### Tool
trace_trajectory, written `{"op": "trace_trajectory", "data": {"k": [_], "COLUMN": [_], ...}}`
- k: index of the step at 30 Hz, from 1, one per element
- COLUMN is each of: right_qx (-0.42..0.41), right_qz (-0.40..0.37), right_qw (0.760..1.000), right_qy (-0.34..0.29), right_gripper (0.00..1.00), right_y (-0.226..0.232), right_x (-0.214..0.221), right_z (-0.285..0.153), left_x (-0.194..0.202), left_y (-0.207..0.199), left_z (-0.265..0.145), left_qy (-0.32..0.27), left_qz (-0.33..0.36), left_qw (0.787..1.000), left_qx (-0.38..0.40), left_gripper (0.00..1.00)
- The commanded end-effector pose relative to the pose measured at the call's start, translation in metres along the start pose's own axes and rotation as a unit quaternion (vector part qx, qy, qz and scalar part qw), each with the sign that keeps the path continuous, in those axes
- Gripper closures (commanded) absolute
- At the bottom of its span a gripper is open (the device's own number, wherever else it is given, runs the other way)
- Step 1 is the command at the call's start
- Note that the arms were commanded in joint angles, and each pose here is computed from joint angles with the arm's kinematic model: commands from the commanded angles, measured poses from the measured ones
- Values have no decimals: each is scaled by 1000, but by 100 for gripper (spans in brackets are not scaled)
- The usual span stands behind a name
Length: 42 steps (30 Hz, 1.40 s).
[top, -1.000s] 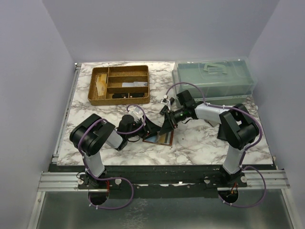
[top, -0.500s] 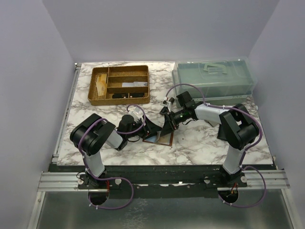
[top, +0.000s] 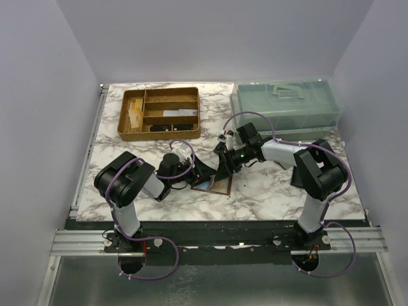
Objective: Take the credit cards out of the card holder
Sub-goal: Remove the credit card from the card holder.
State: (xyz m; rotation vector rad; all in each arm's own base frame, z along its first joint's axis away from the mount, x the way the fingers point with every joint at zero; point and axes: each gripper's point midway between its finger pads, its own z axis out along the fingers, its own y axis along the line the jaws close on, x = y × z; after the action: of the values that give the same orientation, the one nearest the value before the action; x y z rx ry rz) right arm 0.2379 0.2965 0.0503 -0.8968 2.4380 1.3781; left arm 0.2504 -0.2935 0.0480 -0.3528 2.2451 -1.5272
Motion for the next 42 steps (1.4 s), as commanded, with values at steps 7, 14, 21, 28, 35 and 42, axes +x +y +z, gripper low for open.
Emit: {"op": "trace_trajectory", "data": {"k": [7,14,21,28,35,42], "right_qx": [-46,-36,34,51,33,37], "right_qz": [9,32,51,53,59,77], "right_qw": [999,999,998,997,998,996], "right_qy": [-14,-13,-17,-20,-15,-6], "right_gripper": [26,24,33,36,51,89], "right_y": [21,15,-9,-11,-5,-14], "right_x": [-3,-1,-2,-2,0,8], "right_z": [-3,0,2,-2,-4,-4], "left_x": [16,15,9,2,-6,-22], "left_y": [27,25,13,5,2,-12], "left_z": [-1,2,3,7,11,2], "left_qy": [28,29,21,13,-6,-57], "left_qz": [-28,-29,-25,-24,-17,6], "left_qw": [998,998,999,999,999,998], "left_qx": [-54,-52,-38,-29,-26,-12], "left_gripper": [38,36,33,29,28,28]}}
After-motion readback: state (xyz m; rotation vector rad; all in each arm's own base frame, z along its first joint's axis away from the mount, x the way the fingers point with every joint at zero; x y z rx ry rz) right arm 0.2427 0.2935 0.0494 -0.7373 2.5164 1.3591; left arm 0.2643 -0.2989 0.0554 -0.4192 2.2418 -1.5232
